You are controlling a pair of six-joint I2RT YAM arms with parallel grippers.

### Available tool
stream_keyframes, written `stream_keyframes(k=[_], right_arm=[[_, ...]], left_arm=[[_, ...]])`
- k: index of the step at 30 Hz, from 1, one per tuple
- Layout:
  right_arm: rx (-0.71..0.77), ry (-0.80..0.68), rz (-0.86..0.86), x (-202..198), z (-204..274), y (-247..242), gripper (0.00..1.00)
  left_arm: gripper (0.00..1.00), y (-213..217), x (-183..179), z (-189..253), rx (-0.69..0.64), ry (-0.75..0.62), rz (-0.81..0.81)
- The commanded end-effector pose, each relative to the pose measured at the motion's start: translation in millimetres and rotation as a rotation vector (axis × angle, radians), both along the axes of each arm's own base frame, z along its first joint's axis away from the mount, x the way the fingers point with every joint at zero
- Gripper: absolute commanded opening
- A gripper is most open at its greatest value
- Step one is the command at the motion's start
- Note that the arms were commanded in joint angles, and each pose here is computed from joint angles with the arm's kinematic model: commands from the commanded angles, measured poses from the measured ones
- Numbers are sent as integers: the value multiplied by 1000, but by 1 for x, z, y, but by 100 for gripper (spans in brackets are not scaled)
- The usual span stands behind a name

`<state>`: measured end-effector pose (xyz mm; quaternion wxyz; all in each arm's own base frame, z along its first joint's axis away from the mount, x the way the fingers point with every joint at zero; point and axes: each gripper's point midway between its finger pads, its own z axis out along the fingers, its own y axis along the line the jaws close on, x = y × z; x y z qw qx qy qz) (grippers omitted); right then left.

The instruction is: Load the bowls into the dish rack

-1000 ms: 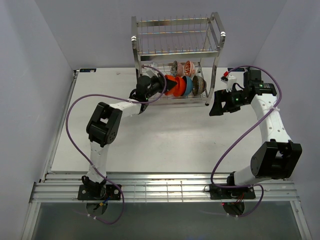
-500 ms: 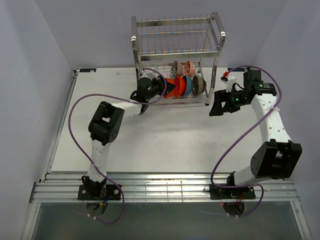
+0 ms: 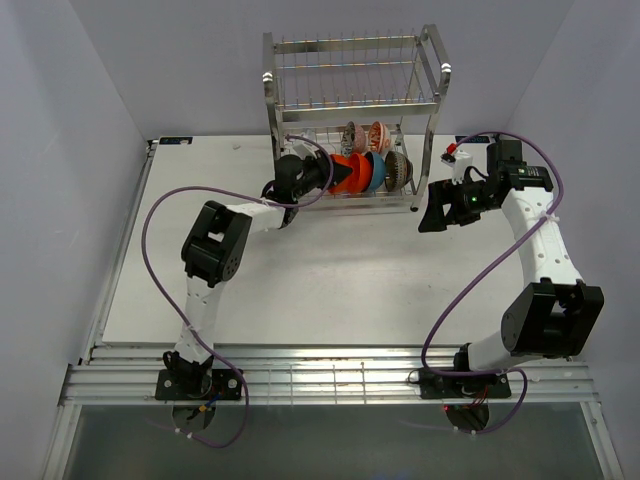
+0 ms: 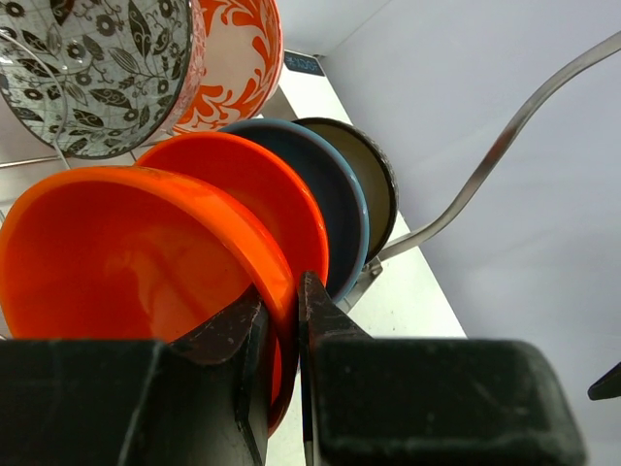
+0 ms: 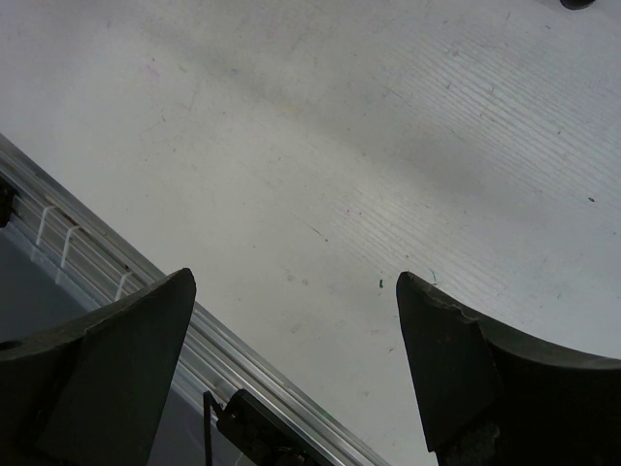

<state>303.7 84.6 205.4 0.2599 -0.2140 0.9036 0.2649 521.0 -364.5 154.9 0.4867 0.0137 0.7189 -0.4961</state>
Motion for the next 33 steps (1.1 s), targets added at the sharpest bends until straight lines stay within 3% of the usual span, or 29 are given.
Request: stream_keyframes(k=[1, 11, 16, 21, 25, 33], right_arm=[[10, 12, 13, -2, -2, 1, 90], [4, 16, 12, -2, -4, 0, 90], [5, 17, 12, -2, -4, 0, 90], [5, 19, 12, -2, -5, 0, 90], [6, 18, 14, -2, -4, 0, 90], [9, 21, 15, -4, -5, 1, 90]], left_arm=[[0, 0, 4, 19, -30, -37, -11], [0, 0, 9, 11, -42, -10, 1], [6, 5, 11, 4, -39, 16, 17], [15, 9, 14, 1, -31, 30, 39], [30, 11, 17, 0, -29, 38, 56], [41, 16, 19, -1, -23, 48, 75]])
